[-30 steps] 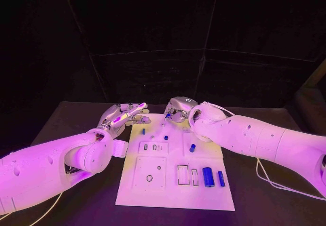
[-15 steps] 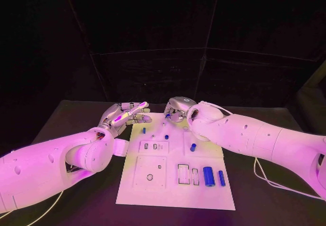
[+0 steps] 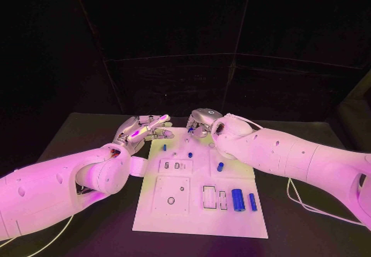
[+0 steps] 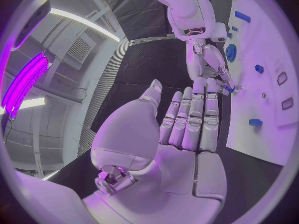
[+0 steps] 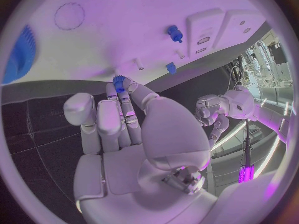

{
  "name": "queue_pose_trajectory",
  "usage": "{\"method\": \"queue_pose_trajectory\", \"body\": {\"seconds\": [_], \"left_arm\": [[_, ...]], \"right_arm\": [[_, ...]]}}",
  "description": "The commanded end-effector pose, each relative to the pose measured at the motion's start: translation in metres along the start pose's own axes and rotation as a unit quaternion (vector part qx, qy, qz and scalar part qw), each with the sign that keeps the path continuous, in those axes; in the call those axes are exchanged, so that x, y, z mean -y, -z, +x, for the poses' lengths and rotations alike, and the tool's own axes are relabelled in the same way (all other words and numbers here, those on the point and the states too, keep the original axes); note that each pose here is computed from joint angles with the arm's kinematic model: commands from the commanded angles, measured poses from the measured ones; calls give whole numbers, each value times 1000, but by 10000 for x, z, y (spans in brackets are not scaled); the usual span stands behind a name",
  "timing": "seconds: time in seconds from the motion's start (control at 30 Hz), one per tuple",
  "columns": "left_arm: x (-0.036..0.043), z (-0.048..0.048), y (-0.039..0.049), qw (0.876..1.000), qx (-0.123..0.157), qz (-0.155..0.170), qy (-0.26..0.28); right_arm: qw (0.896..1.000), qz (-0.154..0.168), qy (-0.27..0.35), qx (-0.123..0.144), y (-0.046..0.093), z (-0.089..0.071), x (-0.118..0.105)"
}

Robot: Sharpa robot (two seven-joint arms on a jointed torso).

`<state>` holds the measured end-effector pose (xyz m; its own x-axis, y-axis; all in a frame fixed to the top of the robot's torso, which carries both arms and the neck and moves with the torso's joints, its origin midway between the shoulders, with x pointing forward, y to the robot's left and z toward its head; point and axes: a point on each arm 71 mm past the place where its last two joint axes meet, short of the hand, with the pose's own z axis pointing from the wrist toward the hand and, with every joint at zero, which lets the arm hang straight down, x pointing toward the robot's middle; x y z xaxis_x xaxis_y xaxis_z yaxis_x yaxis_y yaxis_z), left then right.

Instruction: Assemble the parts on the task board

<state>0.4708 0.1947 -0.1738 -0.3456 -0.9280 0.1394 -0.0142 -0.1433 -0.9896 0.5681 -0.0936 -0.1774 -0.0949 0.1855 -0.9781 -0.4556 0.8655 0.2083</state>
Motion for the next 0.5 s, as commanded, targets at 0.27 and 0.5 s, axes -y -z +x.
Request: {"method": "queue_pose_trajectory", "body": {"seconds": [0.27, 0.5], "left_arm": [[12, 27, -11, 1000, -11, 2, 2], [10, 25, -12, 1000, -11, 2, 2]], "right_arm": [[1000, 3, 10, -10, -16, 18, 0], [1000, -3, 10, -20, -16, 34, -22]]}}
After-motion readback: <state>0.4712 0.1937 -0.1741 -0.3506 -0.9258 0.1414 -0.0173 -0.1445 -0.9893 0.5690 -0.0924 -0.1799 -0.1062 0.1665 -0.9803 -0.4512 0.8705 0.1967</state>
